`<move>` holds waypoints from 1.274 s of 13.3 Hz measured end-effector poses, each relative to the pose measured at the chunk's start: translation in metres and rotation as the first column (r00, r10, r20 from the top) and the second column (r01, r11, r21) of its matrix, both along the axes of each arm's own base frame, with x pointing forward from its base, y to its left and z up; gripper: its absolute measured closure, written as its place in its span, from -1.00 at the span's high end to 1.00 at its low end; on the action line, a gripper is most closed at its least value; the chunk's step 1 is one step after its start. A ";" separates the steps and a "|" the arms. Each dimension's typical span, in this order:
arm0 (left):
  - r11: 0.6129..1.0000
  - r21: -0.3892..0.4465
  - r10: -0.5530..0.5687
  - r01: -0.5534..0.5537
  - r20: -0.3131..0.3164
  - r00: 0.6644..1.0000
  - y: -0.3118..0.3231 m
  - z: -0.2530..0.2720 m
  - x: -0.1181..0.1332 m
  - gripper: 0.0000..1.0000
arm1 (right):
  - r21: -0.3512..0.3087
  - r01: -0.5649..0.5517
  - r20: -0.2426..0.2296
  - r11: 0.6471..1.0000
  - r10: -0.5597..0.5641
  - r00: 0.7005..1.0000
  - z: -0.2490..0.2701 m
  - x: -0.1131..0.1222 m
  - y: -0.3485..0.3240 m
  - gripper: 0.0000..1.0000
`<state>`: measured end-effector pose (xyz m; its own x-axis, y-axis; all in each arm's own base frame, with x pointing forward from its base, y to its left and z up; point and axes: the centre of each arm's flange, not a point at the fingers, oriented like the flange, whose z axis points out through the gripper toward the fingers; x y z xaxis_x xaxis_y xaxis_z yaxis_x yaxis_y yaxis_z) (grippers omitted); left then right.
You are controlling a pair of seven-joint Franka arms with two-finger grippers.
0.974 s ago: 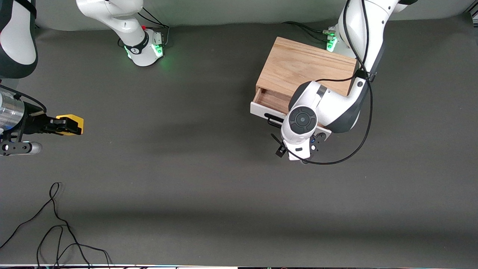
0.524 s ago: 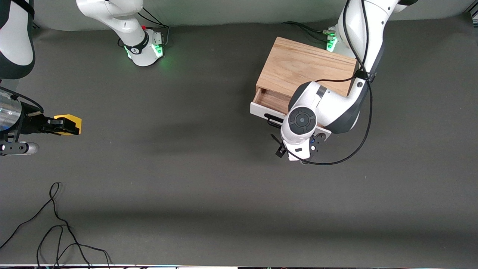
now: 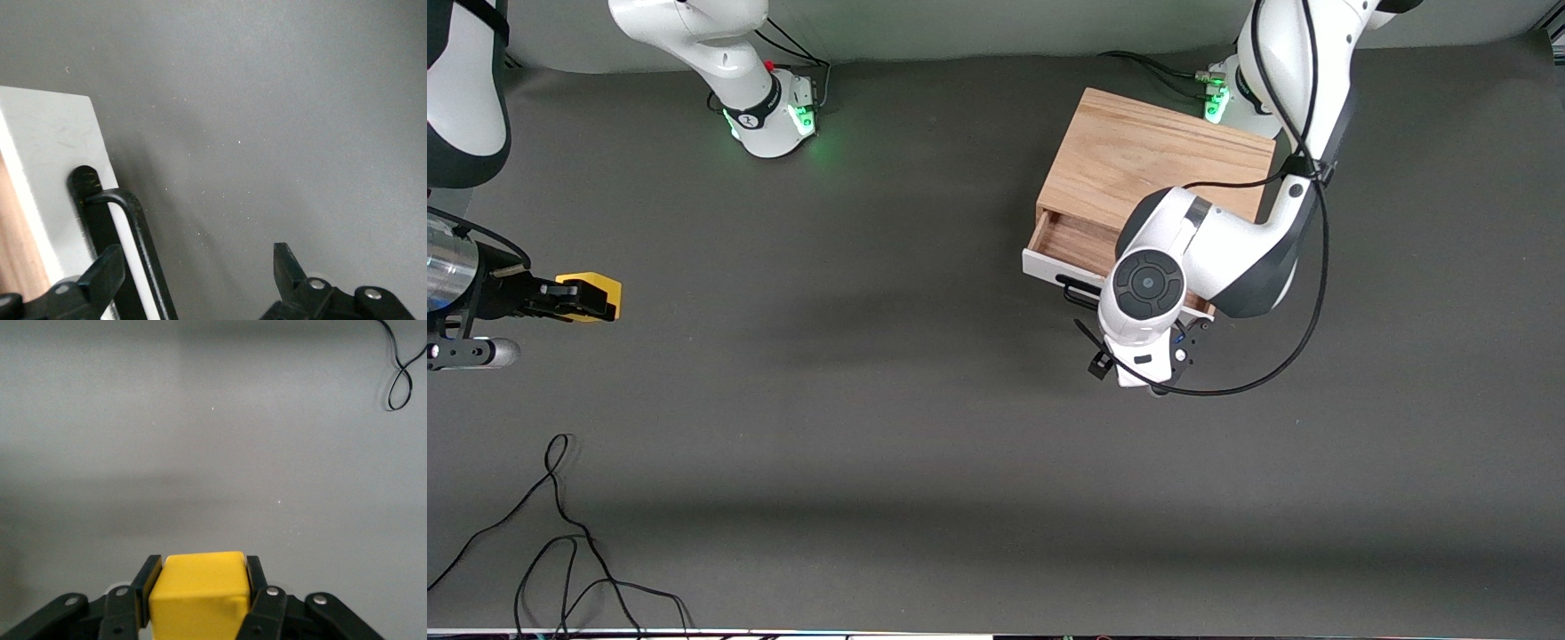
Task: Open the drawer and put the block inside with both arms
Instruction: 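Pull the drawer open by its handle with the left gripper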
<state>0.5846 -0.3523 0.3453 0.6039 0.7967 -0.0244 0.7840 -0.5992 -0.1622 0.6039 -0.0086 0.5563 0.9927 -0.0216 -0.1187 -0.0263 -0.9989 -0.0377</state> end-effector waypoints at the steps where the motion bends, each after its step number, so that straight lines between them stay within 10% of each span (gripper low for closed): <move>1: 1.000 0.003 0.000 0.000 -0.003 1.000 0.000 0.003 0.000 1.00 | 0.000 0.000 0.000 1.000 0.000 1.000 0.000 0.000 0.000 0.11; 17: 0.999 0.050 0.019 -0.012 -0.131 0.991 0.002 -0.059 -0.002 1.00 | 0.001 0.000 -0.003 1.000 0.000 1.000 0.002 -0.002 0.000 0.11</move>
<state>0.5823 -0.3506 0.2860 0.5855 0.8082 -0.0638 0.7631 -0.5760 -0.2930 0.6023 -0.0086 0.5581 0.9924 -0.0213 -0.1216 -0.0261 -0.9989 -0.0381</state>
